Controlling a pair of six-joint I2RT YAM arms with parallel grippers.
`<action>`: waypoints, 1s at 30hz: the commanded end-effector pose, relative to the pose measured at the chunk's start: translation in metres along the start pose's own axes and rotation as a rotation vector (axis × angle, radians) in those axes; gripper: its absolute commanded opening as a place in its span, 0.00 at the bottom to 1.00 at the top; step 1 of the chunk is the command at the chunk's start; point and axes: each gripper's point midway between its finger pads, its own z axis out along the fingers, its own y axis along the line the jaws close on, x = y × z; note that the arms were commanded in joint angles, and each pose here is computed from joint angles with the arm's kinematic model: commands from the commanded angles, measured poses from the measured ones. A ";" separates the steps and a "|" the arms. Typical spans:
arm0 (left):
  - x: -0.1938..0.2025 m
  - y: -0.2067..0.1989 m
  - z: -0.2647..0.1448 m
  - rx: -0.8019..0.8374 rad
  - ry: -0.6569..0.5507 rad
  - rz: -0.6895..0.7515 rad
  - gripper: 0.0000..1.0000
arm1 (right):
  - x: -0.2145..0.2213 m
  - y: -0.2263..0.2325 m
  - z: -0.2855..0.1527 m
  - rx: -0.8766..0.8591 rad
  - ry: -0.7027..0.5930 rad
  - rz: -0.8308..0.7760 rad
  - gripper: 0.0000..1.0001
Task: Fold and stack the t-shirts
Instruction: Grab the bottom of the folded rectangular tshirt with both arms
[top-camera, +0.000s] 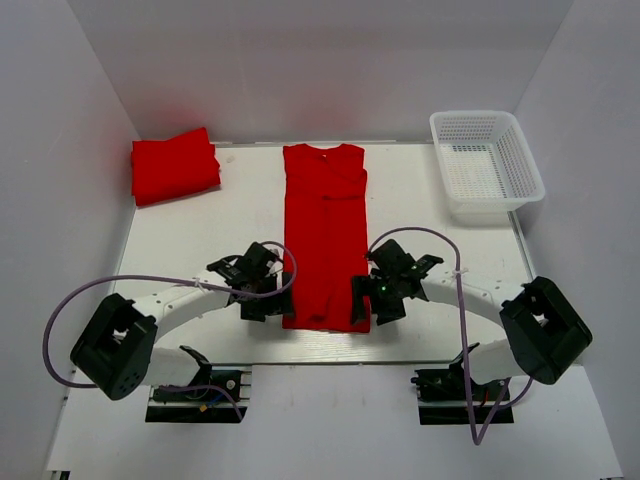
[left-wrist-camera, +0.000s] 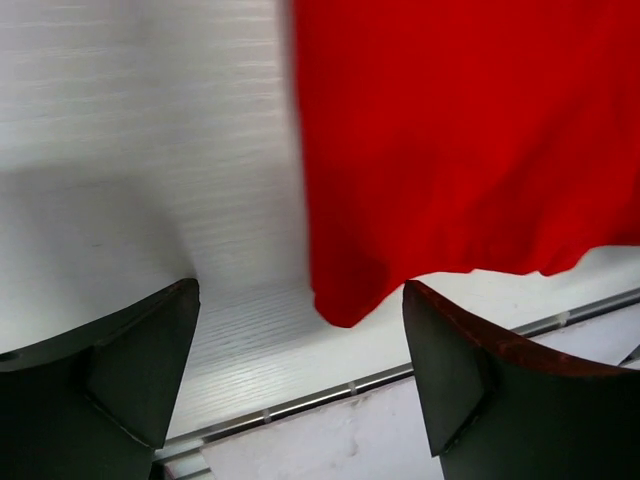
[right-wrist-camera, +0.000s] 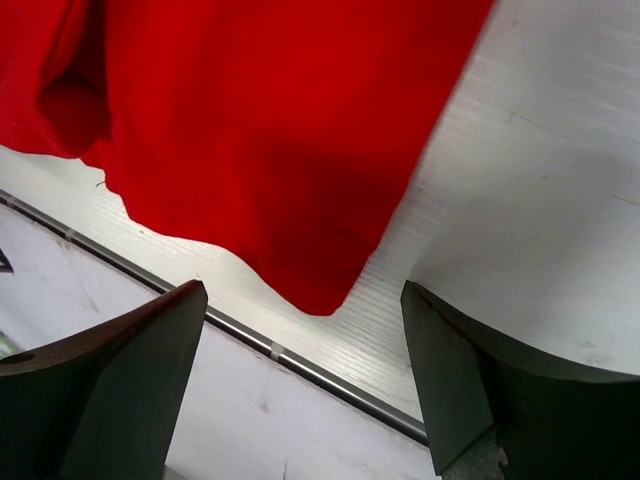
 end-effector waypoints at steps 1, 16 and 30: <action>0.006 -0.004 0.006 0.012 0.008 0.044 0.92 | 0.000 0.009 0.003 -0.054 0.014 0.001 0.84; 0.039 0.014 0.029 -0.168 0.110 0.086 0.23 | 0.013 0.002 0.013 -0.047 0.076 0.019 0.41; 0.040 0.003 -0.014 -0.206 0.089 0.024 0.00 | 0.009 0.009 -0.013 -0.107 -0.090 -0.070 0.00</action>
